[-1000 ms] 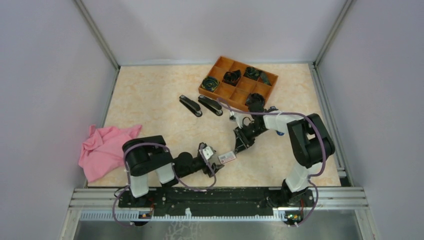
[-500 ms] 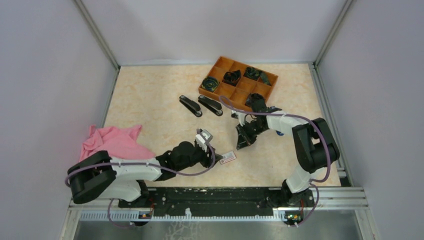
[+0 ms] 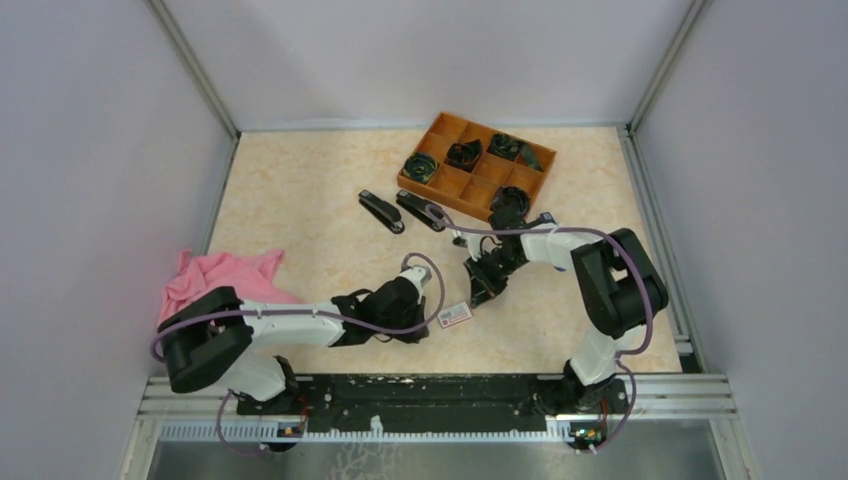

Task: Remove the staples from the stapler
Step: Close the staple box at the center of the board.

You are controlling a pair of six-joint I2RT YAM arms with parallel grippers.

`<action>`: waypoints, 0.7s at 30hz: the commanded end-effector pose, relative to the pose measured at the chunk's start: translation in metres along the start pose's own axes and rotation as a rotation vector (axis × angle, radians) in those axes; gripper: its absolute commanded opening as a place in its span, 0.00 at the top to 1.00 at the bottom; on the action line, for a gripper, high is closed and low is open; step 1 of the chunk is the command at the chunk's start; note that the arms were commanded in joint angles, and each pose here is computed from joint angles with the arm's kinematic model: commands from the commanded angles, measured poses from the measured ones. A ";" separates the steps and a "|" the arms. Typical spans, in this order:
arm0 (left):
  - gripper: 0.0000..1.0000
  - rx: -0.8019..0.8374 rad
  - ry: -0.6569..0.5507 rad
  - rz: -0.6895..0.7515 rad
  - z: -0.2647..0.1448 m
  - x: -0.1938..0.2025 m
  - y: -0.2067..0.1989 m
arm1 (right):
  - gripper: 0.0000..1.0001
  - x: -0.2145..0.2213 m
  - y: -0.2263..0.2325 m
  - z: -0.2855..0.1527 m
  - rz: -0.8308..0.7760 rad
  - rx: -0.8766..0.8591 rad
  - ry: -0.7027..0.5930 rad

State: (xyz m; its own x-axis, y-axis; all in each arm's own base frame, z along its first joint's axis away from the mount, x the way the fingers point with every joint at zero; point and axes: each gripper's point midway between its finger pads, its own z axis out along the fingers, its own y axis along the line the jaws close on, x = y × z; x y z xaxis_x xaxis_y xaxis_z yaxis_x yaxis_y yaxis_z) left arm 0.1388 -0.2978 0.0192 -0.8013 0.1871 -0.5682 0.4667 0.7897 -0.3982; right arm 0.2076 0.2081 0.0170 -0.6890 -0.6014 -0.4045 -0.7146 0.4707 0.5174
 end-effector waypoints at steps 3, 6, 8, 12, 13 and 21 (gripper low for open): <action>0.98 -0.066 0.111 -0.035 0.011 0.006 -0.003 | 1.00 -0.007 0.002 0.004 -0.017 0.001 -0.006; 0.98 -0.073 0.114 -0.026 0.016 0.002 -0.005 | 1.00 -0.005 0.005 0.008 -0.016 -0.009 0.006; 0.98 -0.087 0.113 -0.020 0.019 0.001 -0.003 | 1.00 -0.006 0.006 0.008 -0.007 -0.018 0.006; 0.98 -0.105 0.113 -0.005 0.028 -0.003 -0.002 | 1.00 -0.007 0.009 0.009 -0.002 -0.032 0.003; 0.98 -0.109 0.114 -0.001 0.031 -0.004 -0.003 | 1.00 -0.007 0.010 0.009 -0.002 -0.040 0.000; 0.98 -0.144 0.133 0.015 0.040 -0.008 0.006 | 1.00 -0.009 0.011 0.007 -0.003 -0.033 -0.003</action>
State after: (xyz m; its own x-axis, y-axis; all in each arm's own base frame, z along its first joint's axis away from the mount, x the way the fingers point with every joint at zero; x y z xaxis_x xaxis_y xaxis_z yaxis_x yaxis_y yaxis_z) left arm 0.1570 -0.3385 0.0184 -0.8364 0.2260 -0.4993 0.4434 0.8146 -0.3741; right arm 0.2023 0.2150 0.0165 -0.6973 -0.6004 -0.3914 -0.7025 0.4642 0.5395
